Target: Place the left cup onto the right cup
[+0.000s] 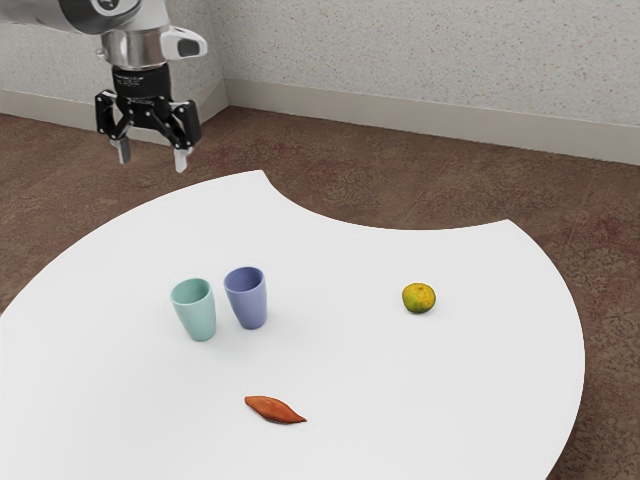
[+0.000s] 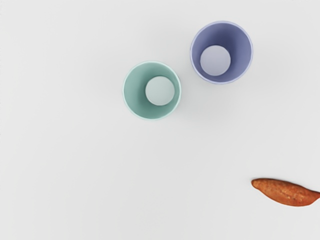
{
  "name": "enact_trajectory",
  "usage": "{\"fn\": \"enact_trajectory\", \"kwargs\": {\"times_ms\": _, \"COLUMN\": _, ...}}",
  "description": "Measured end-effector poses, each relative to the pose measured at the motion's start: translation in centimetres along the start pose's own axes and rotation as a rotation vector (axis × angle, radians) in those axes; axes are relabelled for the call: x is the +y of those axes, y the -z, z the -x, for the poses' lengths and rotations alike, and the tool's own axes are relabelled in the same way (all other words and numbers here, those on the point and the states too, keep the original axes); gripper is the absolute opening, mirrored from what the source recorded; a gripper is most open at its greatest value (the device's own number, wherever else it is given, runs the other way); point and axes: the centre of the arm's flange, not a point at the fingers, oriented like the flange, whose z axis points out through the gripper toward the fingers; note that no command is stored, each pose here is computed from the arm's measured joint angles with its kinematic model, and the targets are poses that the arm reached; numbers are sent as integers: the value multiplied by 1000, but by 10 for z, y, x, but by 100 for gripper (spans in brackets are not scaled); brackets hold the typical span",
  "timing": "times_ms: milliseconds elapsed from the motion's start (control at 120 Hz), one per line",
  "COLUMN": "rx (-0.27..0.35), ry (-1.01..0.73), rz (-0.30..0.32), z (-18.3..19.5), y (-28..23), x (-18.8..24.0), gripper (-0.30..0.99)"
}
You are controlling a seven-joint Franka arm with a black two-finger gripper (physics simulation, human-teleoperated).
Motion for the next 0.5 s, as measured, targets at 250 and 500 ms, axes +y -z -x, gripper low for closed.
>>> {"fn": "enact_trajectory", "kwargs": {"times_ms": 250, "rx": -59, "ry": 18, "rz": -14, "z": -8, "y": -45, "x": -9, "gripper": 69}}
{"fn": "enact_trajectory", "kwargs": {"times_ms": 500, "rx": -95, "ry": 11, "rz": -22, "z": -15, "y": -105, "x": -5, "gripper": 69}}
